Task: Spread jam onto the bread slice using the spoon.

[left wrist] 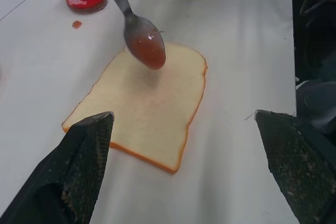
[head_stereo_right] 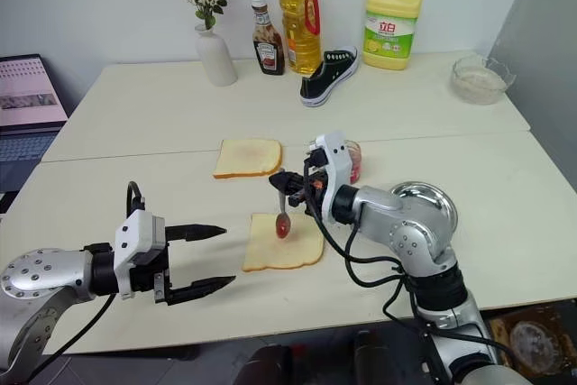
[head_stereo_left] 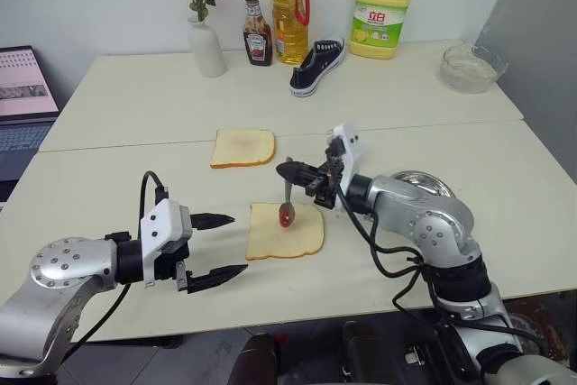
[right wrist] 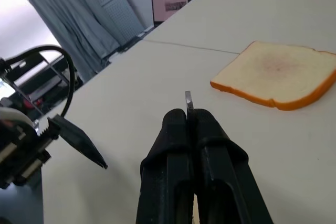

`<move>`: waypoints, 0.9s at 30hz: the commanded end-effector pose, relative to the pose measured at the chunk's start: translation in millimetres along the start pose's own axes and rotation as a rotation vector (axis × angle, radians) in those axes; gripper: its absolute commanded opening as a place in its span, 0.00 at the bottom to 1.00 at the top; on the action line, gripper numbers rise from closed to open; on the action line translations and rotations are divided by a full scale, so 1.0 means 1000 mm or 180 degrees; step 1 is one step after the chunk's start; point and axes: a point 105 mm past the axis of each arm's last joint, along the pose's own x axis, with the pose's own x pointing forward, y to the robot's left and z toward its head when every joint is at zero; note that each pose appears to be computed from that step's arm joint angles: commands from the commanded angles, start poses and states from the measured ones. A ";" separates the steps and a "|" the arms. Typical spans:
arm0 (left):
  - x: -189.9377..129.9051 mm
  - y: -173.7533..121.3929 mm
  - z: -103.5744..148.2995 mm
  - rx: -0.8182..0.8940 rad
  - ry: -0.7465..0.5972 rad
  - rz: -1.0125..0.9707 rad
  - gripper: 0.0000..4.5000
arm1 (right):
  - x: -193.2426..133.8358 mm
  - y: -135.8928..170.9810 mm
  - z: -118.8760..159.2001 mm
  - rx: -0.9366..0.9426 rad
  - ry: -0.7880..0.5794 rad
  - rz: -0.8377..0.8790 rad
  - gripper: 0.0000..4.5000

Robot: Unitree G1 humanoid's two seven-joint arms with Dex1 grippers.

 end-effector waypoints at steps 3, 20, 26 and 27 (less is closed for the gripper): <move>-0.001 -0.004 0.008 0.0124 -0.0033 -0.0042 1.00 | 0.012 0.009 0.007 -0.0344 -0.0093 0.0145 0.01; -0.020 -0.011 -0.014 -0.0313 0.0120 0.0143 1.00 | 0.027 0.025 0.024 -0.0284 -0.0257 0.0444 0.01; -0.021 -0.008 -0.017 -0.0393 0.0120 0.0262 1.00 | 0.030 0.009 0.010 0.0273 -0.0202 0.0264 0.01; -0.020 -0.008 -0.017 -0.0397 0.0118 0.0270 1.00 | 0.031 0.004 0.005 0.0369 -0.0182 0.0217 0.01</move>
